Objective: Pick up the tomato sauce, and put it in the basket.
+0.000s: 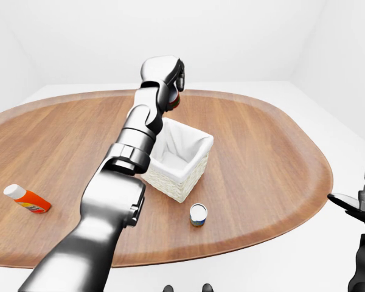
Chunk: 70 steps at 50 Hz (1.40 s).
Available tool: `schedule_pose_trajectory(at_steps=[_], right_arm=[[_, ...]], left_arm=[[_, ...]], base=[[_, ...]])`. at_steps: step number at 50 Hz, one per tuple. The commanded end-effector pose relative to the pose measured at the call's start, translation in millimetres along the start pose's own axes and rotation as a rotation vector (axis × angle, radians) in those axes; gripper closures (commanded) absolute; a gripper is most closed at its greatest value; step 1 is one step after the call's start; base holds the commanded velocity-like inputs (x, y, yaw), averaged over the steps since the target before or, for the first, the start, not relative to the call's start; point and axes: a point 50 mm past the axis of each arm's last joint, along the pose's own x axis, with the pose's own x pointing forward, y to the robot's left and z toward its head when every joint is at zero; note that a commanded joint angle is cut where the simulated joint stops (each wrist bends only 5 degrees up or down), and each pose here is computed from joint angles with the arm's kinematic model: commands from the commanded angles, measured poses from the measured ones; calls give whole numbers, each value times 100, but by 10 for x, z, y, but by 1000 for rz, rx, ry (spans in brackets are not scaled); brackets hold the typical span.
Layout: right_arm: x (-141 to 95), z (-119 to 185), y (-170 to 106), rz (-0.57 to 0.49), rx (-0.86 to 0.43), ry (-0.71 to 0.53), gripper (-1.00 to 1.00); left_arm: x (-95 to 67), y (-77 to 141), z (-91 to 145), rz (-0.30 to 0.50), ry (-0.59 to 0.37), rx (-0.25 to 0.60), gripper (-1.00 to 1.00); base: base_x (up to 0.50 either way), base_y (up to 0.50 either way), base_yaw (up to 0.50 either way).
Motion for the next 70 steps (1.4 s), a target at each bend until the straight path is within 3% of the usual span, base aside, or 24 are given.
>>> schedule_pose_trajectory(at_steps=[1, 5, 7, 8, 11, 14, 19, 23, 25, 50, 51, 52, 53, 54, 70], right_arm=[[-2, -5, -5, 1, 3, 2, -100], [-5, -7, -5, 2, 3, 3, -100], [-6, -7, -10, 1, 3, 4, -100], [-5, -4, -10, 1, 4, 3, -100], [-4, -18, -14, 0, 6, 8, -100], [-10, -9, -14, 1, 7, 6, -100], [-9, -13, -15, 0, 5, 7, -100], [-6, -25, -7, 2, 5, 10, -100], [-12, -26, -11, 1, 5, 12, -100], [23, 110, 16, 0, 12, -47, -100], [22, 109, 17, 1, 11, -46, -100], [22, 98, 16, 2, 11, -42, -100], [18, 81, 13, 2, 10, -35, -100], [-6, 12, -1, 3, 7, -6, -100], [17, 88, 14, 1, 10, -38, -100]], left_arm=[[63, -128, -29, -262, 66, 38, 100], [14, -288, -61, -398, 75, 112, 100], [-8, -354, -48, -451, 75, 59, 100], [-42, -453, -42, -504, 74, 72, 100], [-73, -546, -38, -502, 70, 99, 100], [-178, -807, -38, -564, 70, 74, 100], [-306, -1064, -85, -630, 83, 60, 100], [-326, -1099, -105, -635, 87, 65, 100], [-329, -1109, -61, -645, 84, 5, 100], [-296, -1049, -93, -593, 96, -24, 100], [-289, -1036, -92, -585, 96, -29, 91], [-290, -1038, -95, -587, 97, -29, 26], [-287, -1032, -96, -581, 97, -31, -87], [-271, -1002, -94, -566, 99, -47, -100], [-283, -1018, -146, -561, 111, -38, -100]], base=[[0, 0, 0], [0, 0, 0], [0, 0, 0], [0, 0, 0], [0, 0, 0], [0, 0, 0], [0, 0, 0], [0, 0, 0], [0, 0, 0], [0, 0, 0], [0, 0, 0], [0, 0, 0], [0, 0, 0], [0, 0, 0], [0, 0, 0]])
